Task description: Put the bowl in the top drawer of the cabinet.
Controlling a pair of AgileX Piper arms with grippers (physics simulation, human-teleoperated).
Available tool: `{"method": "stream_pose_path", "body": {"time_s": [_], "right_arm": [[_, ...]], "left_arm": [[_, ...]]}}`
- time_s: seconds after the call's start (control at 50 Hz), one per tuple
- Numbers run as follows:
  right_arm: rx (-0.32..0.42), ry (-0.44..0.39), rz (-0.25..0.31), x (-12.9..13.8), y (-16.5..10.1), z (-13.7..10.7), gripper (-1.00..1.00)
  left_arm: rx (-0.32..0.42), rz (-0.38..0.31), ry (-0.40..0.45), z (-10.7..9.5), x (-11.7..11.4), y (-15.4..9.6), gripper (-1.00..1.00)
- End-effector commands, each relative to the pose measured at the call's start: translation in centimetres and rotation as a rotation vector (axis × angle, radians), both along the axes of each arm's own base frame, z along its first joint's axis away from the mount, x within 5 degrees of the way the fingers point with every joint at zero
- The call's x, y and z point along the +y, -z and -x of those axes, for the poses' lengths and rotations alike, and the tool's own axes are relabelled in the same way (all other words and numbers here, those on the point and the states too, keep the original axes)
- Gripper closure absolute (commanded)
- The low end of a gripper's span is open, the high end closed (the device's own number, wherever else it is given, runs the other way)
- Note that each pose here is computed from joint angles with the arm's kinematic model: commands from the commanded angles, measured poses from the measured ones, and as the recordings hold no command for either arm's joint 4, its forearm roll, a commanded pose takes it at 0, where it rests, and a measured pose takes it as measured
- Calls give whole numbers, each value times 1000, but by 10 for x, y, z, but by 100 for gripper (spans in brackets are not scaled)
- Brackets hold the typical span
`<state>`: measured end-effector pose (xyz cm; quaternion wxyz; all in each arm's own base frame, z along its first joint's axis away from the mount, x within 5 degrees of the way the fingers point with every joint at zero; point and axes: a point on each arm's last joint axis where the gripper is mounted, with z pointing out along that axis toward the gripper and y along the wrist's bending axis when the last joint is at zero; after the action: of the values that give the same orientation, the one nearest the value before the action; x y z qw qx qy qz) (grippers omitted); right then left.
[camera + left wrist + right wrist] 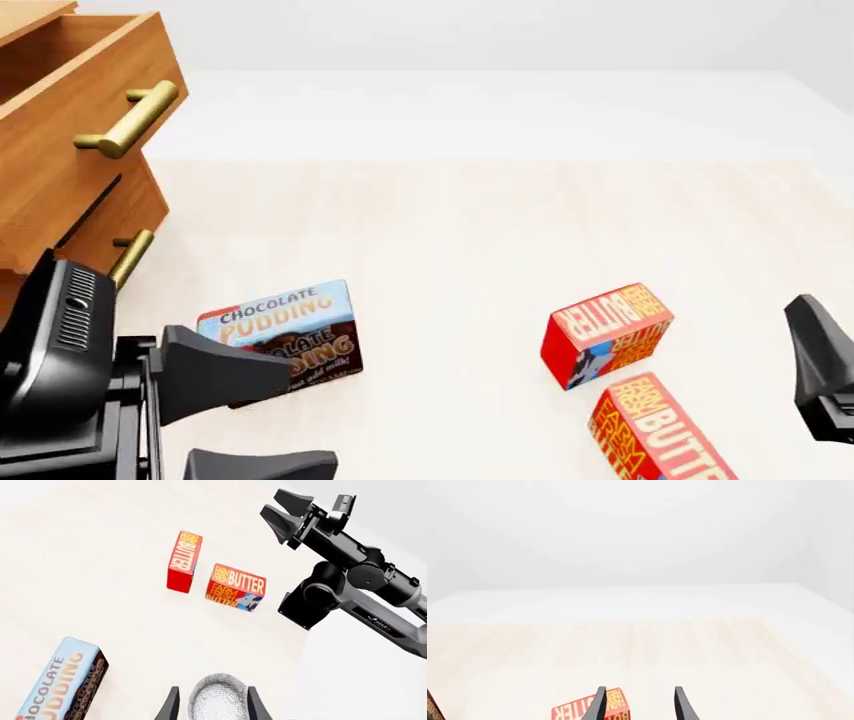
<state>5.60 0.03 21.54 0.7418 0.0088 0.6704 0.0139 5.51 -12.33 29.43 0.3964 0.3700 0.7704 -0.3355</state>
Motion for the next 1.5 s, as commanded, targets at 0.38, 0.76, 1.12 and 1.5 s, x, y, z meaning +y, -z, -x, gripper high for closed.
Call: {"method": "stream_pose_path", "body": {"time_s": [0.38,0.76,1.12,1.5], "right_arm": [[1,-1,-5,0,0,0,-100],[1,-1,-7,0,0,0,-100],[2,-5,-7,0,0,0,-100],[3,-5,-7,0,0,0,-100]], "left_arm": [[185,13,179,31,-43,12,-100],[235,-62,207,40,-50,13,-100],[254,-103,190,40,-47,12,-100],[241,-146,146,32,-35,9,-100]]}}
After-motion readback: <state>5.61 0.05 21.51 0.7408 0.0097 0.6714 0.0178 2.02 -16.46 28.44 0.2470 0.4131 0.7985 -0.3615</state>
